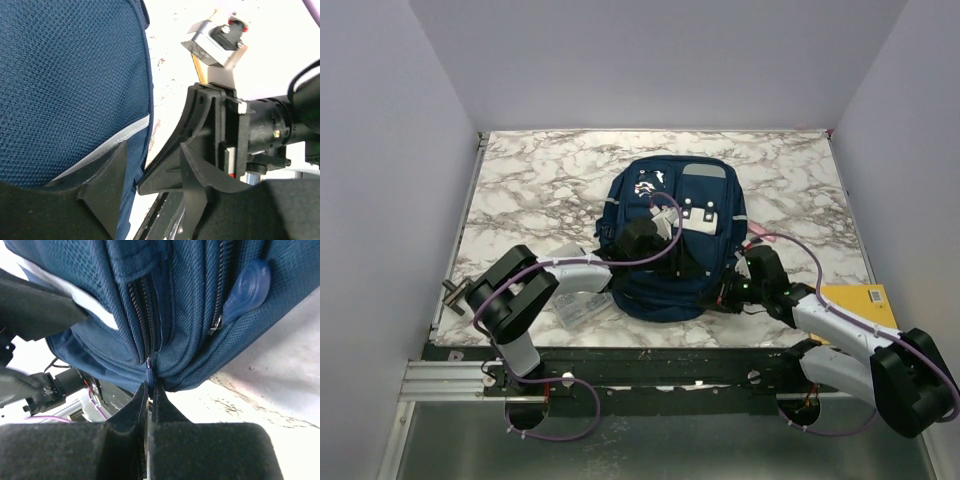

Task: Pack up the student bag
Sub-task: Unzip the student bag at the center of the board.

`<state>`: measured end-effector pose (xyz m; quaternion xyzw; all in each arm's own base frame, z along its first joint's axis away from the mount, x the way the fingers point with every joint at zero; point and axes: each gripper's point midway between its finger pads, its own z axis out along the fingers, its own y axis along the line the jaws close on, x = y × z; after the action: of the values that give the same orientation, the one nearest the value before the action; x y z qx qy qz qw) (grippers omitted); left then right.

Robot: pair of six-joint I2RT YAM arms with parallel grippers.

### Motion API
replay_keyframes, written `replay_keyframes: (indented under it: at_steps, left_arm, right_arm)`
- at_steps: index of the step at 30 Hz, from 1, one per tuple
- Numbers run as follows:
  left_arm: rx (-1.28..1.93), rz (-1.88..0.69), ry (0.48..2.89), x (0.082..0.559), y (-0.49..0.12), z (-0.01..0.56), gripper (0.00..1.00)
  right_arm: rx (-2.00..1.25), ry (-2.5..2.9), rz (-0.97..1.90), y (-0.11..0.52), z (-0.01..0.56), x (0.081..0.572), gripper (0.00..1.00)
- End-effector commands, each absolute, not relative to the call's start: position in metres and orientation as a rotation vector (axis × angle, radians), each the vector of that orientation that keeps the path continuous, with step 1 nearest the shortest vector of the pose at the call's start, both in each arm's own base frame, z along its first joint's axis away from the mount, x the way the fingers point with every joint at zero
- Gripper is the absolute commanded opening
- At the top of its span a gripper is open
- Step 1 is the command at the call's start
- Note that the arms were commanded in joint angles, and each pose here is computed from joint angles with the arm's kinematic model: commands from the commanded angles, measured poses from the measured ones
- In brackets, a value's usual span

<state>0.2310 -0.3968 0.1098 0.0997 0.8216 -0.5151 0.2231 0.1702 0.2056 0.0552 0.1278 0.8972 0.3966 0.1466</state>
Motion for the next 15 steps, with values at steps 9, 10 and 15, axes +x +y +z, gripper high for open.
replay_keyframes:
  at_steps: [9,10,15]
  left_arm:
    - [0.426,-1.327,2.104,0.202,-0.34,0.168,0.62]
    - [0.436,-1.286,2.112,0.202,-0.335,0.168,0.63]
    - [0.428,-1.165,2.115,0.217,-0.311,0.178,0.65]
  right_arm:
    - [0.329,2.574,1.093,0.211,0.064,0.178,0.0]
    - [0.317,2.585,1.063,0.211,0.063,0.178,0.01]
    - [0.213,2.584,1.065,0.231,0.074,0.174,0.01]
